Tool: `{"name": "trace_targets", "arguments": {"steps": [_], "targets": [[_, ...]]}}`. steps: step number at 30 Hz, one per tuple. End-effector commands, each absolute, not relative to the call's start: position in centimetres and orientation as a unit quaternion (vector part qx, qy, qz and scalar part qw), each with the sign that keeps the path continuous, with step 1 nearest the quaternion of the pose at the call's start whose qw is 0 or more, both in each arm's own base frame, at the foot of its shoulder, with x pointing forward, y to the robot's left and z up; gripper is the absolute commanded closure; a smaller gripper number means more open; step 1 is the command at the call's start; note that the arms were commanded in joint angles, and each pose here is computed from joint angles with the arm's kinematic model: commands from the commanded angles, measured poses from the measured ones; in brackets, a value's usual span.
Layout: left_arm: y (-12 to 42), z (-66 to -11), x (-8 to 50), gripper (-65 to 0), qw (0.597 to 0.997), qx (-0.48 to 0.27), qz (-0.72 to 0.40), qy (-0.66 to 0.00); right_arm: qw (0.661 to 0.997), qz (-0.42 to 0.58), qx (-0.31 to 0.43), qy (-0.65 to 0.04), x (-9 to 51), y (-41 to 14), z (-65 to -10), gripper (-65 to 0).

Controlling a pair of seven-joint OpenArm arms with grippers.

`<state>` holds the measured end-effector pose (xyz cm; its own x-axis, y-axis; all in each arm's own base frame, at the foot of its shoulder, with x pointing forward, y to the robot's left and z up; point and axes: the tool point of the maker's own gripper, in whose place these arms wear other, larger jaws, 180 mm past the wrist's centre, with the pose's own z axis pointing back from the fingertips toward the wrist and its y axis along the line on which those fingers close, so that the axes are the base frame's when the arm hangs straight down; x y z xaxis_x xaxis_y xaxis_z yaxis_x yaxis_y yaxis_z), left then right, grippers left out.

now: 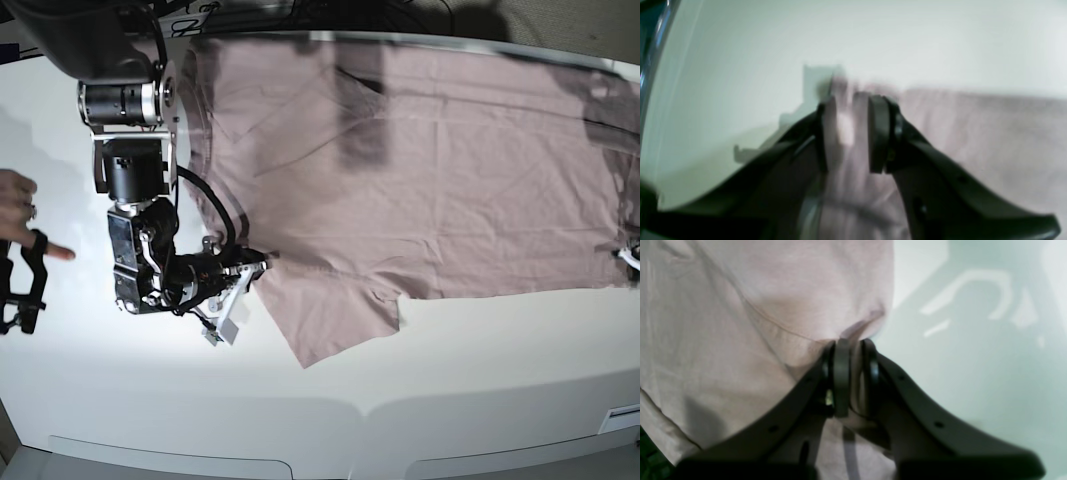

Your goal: Fold the T-shirt properly

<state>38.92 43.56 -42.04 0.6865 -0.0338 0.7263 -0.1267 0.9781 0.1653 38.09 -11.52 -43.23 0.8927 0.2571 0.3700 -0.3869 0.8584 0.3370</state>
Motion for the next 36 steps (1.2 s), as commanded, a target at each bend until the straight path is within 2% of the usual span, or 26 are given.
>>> {"name": "trace_targets", "arguments": {"steps": [1,6,9,11,15,18,22,26,31,36], "targets": [[45.3,-40.4,39.2,-16.3,0.902,0.121,0.032,-0.412,0.946,0.177,0.204,-0.179,39.6,-11.5,-41.6,-8.5],[48.4,-40.4,37.0,-15.8,0.89,0.185,0.047,-0.414,0.936,0.174,0.248,-0.181,39.4,-10.1,-40.8,-8.5],[49.2,-40.7,35.9,-14.3,0.894,0.192,0.047,-0.403,0.934,0.171,0.259,-0.178,39.2,-9.8,-40.7,-8.5],[49.0,-41.0,35.8,-14.3,0.897,0.179,0.061,-0.399,0.934,0.171,0.259,-0.178,39.2,-9.8,-40.7,-8.5],[45.6,-41.6,36.8,-14.3,0.904,0.072,0.081,-0.414,0.934,0.171,0.259,-0.178,39.2,-9.8,-40.7,-8.5],[43.4,-42.7,37.0,-14.3,0.912,0.039,0.074,-0.403,0.934,0.171,0.257,-0.177,39.2,-10.0,-40.7,-8.5],[43.0,-42.9,37.2,-14.4,0.911,0.04,0.071,-0.403,0.934,0.171,0.257,-0.177,39.2,-10.0,-40.7,-8.5],[45.5,-40.9,37.8,-14.4,0.894,0.077,0.082,-0.433,0.934,0.171,0.257,-0.177,39.2,-10.0,-40.7,-8.5],[47.0,-39.5,37.9,-14.4,0.887,0.09,0.083,-0.446,0.934,0.171,0.259,-0.178,39.2,-9.9,-40.6,-8.5],[45.2,-40.2,38.1,-14.4,0.895,0.054,0.071,-0.438,0.931,0.168,0.267,-0.181,39.3,-9.6,-40.4,-8.5]]}}
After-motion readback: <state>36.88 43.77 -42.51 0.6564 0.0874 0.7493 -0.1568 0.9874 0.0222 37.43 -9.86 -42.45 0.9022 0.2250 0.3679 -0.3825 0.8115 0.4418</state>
